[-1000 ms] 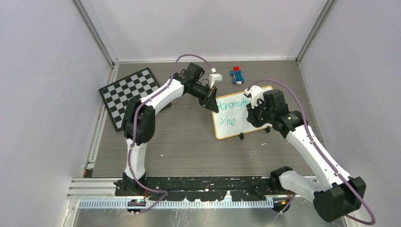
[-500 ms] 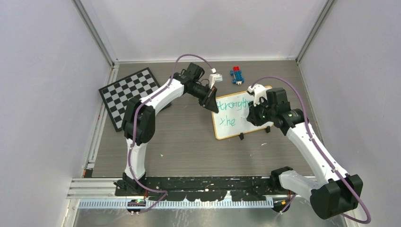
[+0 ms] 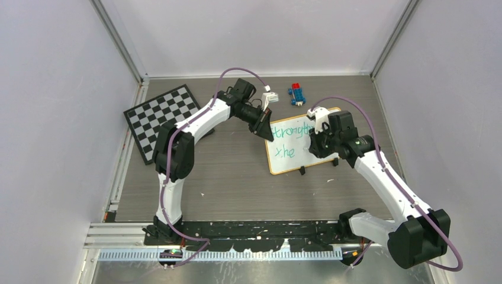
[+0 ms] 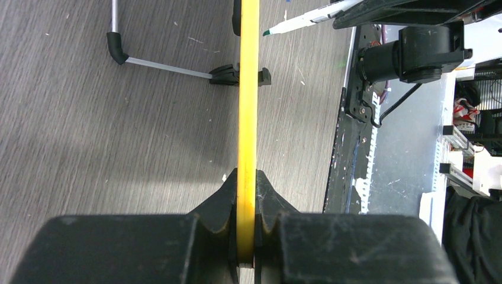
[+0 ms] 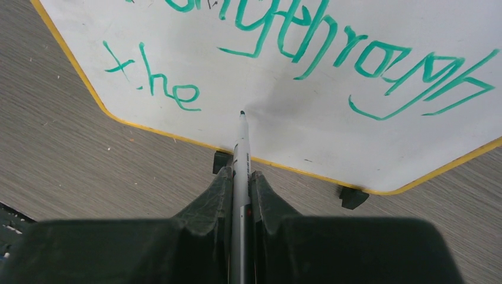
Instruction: Write a sentence on the whiteboard
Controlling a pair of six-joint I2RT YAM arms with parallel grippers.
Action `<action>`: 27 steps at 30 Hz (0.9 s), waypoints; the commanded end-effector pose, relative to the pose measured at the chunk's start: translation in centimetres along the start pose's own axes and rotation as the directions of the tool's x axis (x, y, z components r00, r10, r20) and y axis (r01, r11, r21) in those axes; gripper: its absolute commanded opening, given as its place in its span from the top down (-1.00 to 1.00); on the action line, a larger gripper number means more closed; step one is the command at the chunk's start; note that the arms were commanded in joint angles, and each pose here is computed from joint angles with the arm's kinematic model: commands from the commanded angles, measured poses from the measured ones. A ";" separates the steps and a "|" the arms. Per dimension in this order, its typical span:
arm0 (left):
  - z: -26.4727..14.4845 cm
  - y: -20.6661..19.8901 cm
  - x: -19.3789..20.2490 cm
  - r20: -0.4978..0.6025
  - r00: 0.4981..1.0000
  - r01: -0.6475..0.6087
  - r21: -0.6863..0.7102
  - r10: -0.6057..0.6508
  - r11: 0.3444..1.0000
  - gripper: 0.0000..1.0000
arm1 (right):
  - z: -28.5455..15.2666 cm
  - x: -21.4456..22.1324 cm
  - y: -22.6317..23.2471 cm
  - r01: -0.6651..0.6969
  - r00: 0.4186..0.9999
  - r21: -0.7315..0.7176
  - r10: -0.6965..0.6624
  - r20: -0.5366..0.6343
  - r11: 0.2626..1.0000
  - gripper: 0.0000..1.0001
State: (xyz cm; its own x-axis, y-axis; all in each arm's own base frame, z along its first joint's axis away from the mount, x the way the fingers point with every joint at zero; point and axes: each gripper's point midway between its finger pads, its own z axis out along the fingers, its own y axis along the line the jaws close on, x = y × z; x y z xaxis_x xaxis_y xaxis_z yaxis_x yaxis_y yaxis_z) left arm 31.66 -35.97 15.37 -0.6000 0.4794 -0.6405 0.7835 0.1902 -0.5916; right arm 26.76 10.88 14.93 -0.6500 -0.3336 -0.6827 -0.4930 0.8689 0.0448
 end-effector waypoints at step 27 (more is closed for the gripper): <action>-0.3 -0.1 -1.1 0.021 0.999 -0.037 -0.002 0.037 0.999 1.00 | 1.3 0.0 -0.6 0.102 0.995 0.110 -0.100 -0.018 0.989 0.99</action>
State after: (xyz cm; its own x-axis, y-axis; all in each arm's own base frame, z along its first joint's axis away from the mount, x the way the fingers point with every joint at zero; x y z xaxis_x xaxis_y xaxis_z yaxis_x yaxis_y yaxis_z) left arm 31.70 -35.97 15.30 -0.6026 0.4787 -0.6386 0.7815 0.1918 -0.5937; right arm 26.93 12.20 13.88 -0.6204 -0.4126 -0.6669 -0.5324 0.8460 -0.0282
